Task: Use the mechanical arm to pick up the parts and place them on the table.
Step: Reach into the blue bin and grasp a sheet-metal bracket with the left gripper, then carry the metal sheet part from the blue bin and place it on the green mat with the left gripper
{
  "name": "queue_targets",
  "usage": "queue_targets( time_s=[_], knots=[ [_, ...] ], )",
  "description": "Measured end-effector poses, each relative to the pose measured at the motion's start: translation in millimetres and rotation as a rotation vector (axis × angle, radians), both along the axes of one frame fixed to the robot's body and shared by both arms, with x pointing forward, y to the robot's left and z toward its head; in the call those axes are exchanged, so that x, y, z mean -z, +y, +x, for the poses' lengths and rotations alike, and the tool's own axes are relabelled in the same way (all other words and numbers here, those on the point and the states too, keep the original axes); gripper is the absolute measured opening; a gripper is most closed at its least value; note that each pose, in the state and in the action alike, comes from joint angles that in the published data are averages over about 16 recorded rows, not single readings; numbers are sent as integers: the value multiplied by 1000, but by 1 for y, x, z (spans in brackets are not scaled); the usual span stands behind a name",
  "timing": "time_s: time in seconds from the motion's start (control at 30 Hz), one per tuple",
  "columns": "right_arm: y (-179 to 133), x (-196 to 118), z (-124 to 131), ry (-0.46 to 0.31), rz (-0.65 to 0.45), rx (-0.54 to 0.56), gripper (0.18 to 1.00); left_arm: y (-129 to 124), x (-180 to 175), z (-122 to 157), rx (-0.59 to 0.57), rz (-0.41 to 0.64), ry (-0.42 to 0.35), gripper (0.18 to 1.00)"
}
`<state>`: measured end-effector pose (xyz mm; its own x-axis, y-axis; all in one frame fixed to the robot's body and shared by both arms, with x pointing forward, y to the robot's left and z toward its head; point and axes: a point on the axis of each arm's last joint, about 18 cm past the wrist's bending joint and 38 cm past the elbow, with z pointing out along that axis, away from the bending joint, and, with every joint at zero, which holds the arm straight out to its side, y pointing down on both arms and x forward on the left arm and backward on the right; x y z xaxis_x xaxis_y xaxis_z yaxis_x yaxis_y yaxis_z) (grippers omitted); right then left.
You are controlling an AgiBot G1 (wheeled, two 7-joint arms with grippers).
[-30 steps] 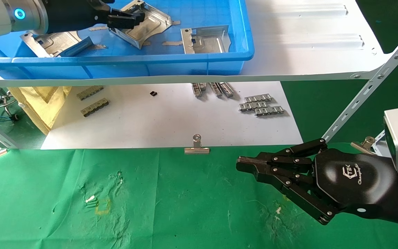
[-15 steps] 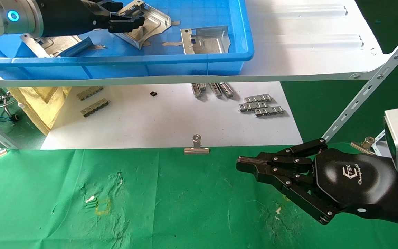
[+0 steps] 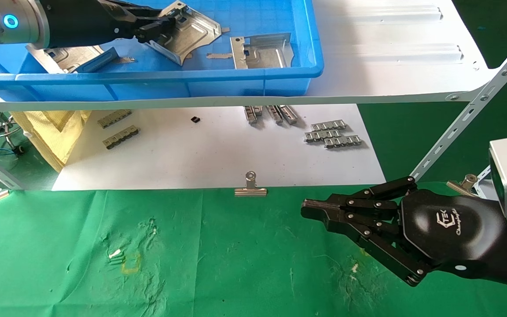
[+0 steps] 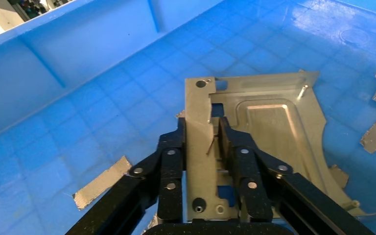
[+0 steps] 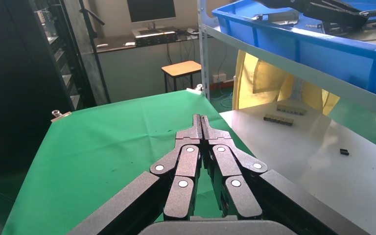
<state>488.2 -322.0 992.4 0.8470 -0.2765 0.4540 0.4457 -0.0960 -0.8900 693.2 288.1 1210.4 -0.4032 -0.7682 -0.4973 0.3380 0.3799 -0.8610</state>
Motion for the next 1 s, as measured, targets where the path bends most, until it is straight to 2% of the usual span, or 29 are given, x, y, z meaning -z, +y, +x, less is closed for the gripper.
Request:
queue_targets(
  time_s=[0.2,0.37,0.57,0.8,1.0],
  knots=[
    [0,0,0,0,0,0,192,3,-9,-9,35,-9,-30,325],
    [0,0,0,0,0,0,192,6,-17,-25,104,-13,-72,288],
    [0,0,0,0,0,0,192,10,-18,-56,251,24,-134,275],
    [0,0,0,0,0,0,199,21,3,-92,420,124,-213,273],
    [0,0,0,0,0,0,225,37,36,-115,503,228,-285,273]
  ],
)
